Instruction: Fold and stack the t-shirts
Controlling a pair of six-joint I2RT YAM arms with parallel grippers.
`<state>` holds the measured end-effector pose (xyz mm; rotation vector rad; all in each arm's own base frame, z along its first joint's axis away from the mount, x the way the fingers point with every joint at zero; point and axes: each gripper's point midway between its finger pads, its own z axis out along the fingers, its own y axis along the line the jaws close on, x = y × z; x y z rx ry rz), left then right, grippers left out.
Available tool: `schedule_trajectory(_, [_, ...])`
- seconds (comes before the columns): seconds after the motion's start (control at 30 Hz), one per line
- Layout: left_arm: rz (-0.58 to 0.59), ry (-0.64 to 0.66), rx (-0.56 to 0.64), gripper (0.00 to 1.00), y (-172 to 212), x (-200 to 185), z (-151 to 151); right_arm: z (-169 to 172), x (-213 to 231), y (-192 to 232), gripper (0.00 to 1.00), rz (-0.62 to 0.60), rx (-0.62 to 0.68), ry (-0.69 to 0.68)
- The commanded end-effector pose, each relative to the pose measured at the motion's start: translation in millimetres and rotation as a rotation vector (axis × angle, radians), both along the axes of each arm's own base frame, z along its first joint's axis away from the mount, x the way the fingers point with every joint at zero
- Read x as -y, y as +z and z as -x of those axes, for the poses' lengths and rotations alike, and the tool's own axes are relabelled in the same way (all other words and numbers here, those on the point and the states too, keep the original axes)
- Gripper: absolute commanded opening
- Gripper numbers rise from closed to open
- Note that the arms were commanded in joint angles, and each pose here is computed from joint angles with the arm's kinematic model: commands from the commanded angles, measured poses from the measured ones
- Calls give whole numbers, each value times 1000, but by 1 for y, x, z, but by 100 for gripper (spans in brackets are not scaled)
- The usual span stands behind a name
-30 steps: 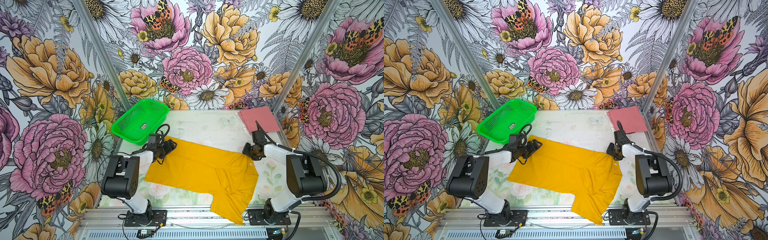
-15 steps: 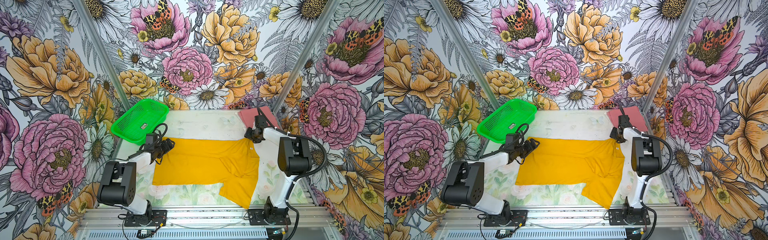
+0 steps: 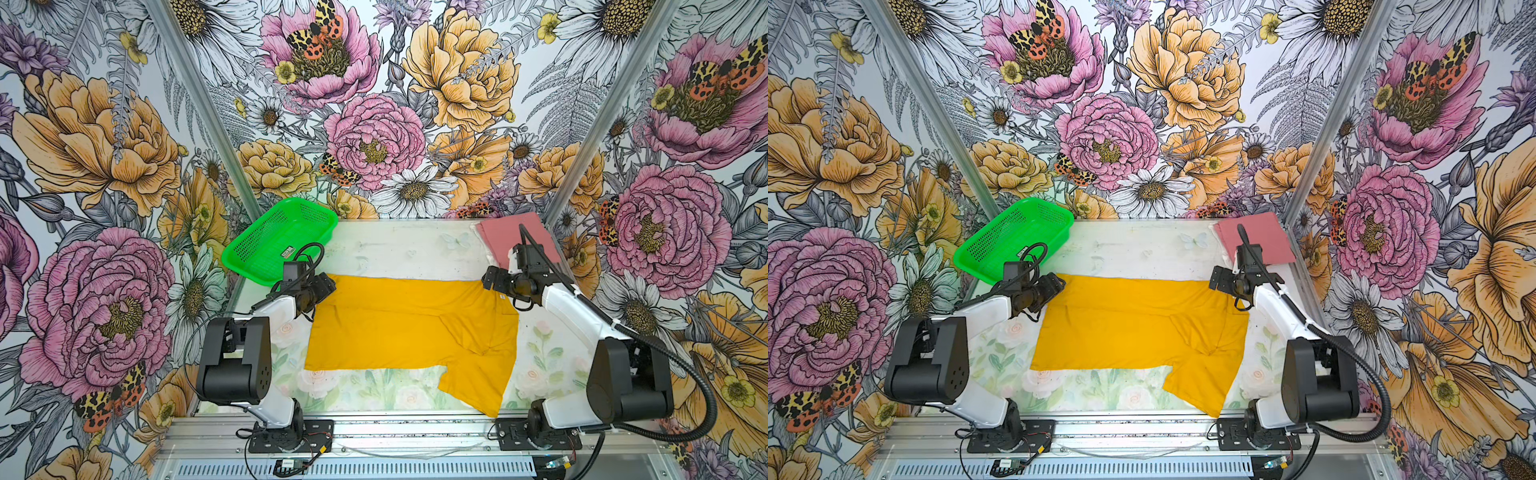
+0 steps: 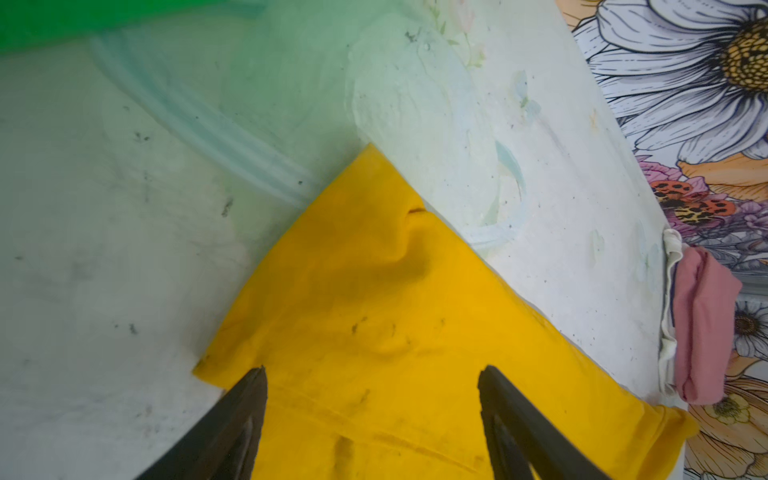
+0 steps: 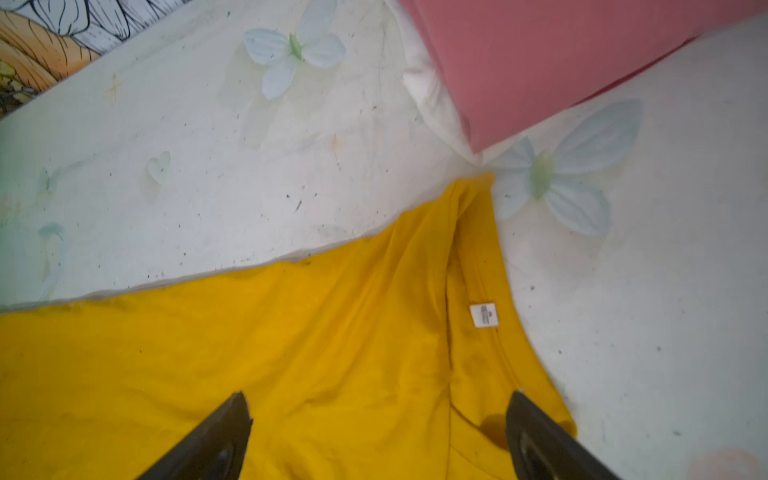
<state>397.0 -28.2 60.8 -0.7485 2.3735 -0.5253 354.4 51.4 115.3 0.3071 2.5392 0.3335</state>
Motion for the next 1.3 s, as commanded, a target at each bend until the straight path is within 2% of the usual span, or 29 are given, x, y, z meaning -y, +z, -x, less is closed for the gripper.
schedule_trajectory(0.0, [-66,37,-14,79,-5,-18,-6,36,-12,-11,90,-15,-58,-2])
schedule_trajectory(0.27, [-116,92,-85,74,-21,-39,0,104,-41,-36,78,8,-183,65])
schedule_trajectory(0.57, [-107,74,-101,65,-28,-37,-8,140,-44,-59,69,14,-257,60])
schedule_trajectory(0.73, [-95,60,-122,59,-34,-31,-11,149,-46,-67,60,20,-276,72])
schedule_trajectory(0.97, [-109,50,-158,56,-45,-19,-12,152,-50,-69,51,5,-270,77])
schedule_trajectory(1.13, [-131,53,-164,46,-44,-16,-11,151,-54,-69,42,-6,-263,82])
schedule_trajectory(1.2, [-137,57,-163,37,-42,-17,-8,151,-53,-69,36,-2,-260,81])
schedule_trajectory(1.27, [-152,68,-157,34,-38,-19,-5,150,-54,-67,28,-4,-253,81])
